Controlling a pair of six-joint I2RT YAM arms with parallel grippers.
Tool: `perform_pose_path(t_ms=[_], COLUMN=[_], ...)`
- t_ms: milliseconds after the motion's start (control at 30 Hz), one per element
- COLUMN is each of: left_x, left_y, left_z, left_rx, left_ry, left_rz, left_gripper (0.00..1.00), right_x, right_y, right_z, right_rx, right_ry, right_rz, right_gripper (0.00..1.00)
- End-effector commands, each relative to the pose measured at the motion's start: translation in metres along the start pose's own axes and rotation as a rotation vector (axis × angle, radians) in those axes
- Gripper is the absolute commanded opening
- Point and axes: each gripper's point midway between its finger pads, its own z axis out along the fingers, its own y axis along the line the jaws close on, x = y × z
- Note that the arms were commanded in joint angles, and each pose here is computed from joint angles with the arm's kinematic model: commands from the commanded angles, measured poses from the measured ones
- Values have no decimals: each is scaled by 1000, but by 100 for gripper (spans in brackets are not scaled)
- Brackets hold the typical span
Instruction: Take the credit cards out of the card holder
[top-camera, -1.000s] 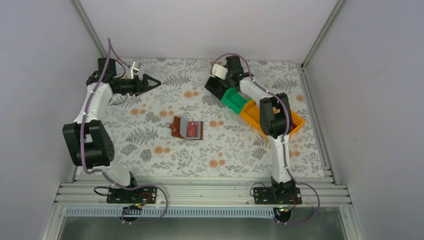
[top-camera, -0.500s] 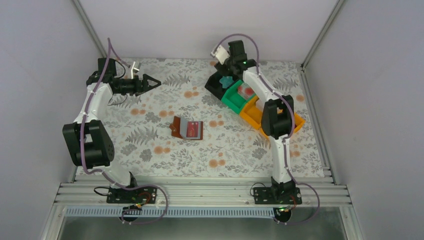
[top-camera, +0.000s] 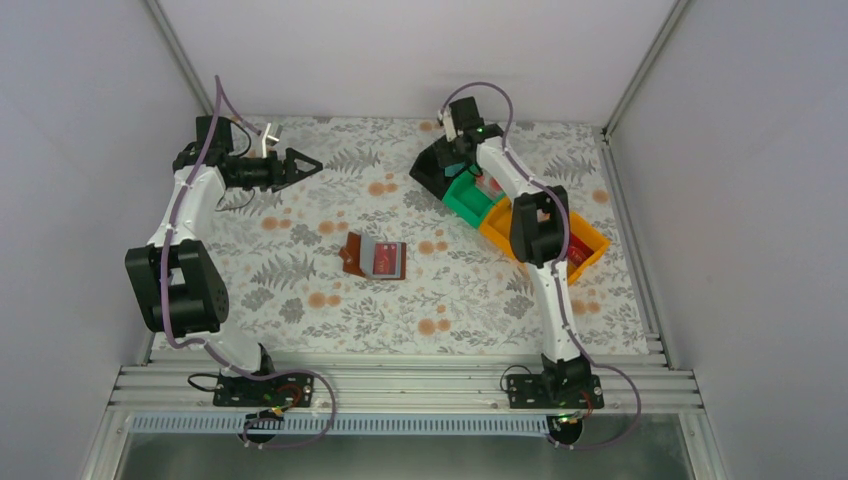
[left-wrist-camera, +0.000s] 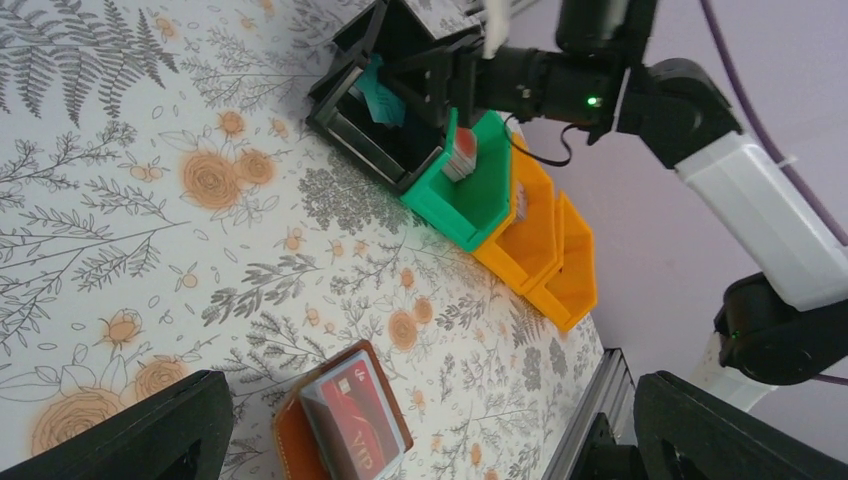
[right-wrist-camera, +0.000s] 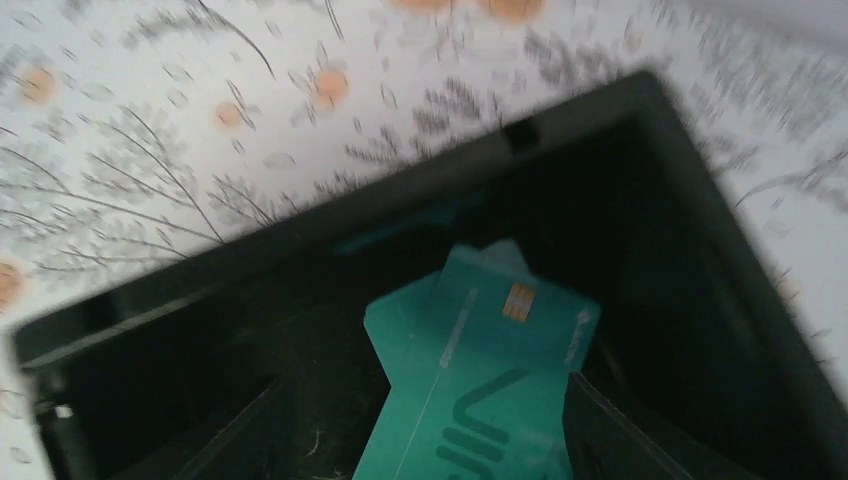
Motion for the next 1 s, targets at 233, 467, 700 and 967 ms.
perform_pose_path(t_ms=[233, 467, 700, 967], left_x=[-2, -1, -1, -2], left_y=[-8, -7, -7, -11], left_z=[-2, -1, -1, -2], left_rx=[35, 41, 49, 60], left_ry=[-10, -8, -6, -8], left_rz=[31, 24, 20, 26], left_gripper=[100, 100, 100, 100], right_x=[23, 76, 92, 100], right_y=[-25, -8, 28, 59], right_z=[23, 41, 24, -5], right_rx=[166, 62, -93, -116], right_ry=[116, 276, 253, 268], right_rz=[-174, -314, -370, -481], right_gripper=[80, 78, 74, 71])
